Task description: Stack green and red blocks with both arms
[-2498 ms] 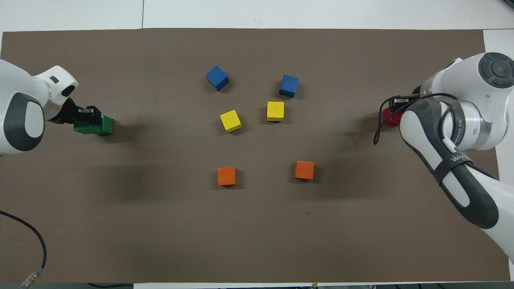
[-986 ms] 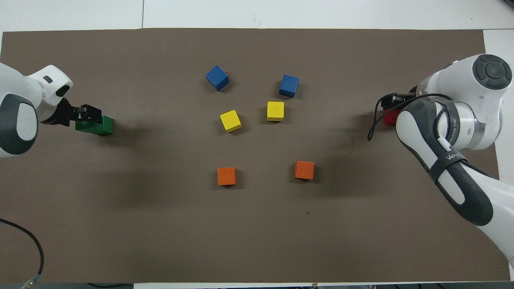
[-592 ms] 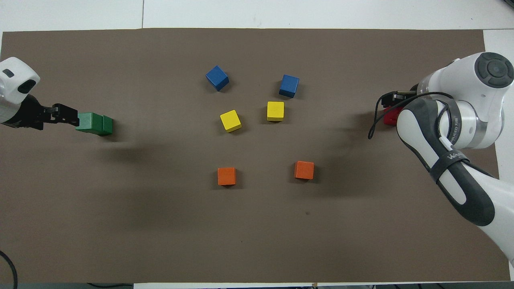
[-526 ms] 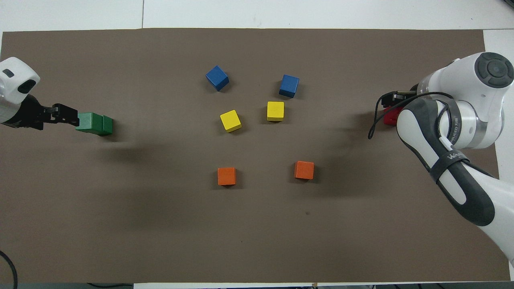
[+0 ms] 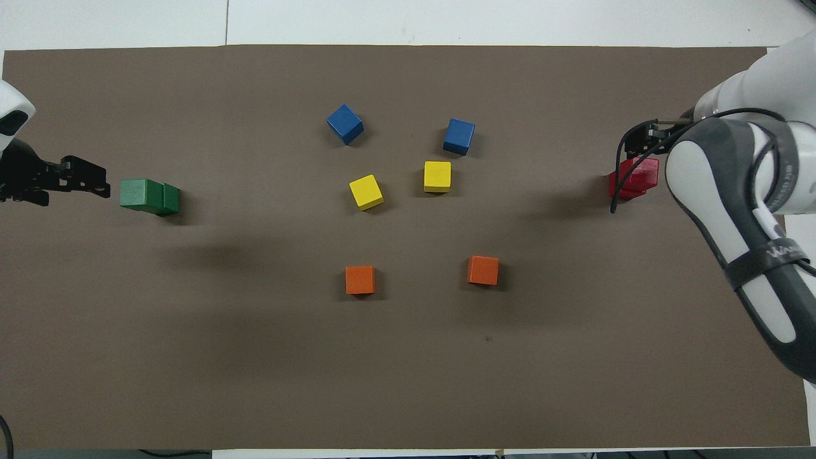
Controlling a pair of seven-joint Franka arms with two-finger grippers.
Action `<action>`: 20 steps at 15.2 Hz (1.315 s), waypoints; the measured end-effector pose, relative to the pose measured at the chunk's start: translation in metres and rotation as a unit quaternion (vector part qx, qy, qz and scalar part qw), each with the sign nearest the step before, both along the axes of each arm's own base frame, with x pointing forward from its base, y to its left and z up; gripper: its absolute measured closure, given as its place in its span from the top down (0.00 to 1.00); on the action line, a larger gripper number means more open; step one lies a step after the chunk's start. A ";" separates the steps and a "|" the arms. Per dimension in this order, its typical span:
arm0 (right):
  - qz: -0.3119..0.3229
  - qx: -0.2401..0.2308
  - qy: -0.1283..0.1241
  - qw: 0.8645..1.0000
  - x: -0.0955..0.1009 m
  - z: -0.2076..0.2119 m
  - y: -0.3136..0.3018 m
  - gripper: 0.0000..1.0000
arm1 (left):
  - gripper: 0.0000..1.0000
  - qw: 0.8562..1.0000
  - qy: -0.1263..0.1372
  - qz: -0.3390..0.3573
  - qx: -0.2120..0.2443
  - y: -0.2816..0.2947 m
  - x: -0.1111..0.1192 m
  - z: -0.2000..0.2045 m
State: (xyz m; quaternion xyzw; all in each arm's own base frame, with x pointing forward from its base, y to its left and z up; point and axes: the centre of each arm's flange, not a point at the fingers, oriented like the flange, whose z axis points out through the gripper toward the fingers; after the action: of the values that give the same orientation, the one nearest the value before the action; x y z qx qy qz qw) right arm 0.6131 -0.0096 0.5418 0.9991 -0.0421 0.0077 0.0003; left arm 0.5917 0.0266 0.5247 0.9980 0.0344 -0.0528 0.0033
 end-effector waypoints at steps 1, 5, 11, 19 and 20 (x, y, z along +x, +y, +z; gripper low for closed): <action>0.014 0.001 0.002 1.000 -0.009 0.014 0.000 1.00 | 1.00 1.000 0.001 0.001 0.000 0.000 -0.002 0.003; 0.036 0.005 0.017 0.999 -0.042 0.054 -0.001 1.00 | 1.00 1.000 0.001 0.002 0.002 -0.004 -0.024 0.033; 0.034 0.005 0.019 0.999 -0.057 0.071 -0.005 1.00 | 1.00 1.000 0.005 -0.012 0.004 -0.024 -0.044 0.038; 0.047 -0.002 0.016 0.999 -0.062 0.083 0.007 1.00 | 1.00 1.000 0.016 -0.009 0.004 -0.021 -0.048 0.039; 0.046 -0.002 0.016 0.999 -0.062 0.083 0.006 1.00 | 1.00 1.000 0.017 -0.009 0.004 -0.021 -0.049 0.040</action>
State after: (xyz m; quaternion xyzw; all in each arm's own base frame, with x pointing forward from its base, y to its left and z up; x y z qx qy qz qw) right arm 0.5513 -0.0039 0.6251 1.0000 0.0036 -0.0081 0.0029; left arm 0.5429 0.0058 0.5642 0.9972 0.0258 -0.0697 -0.0017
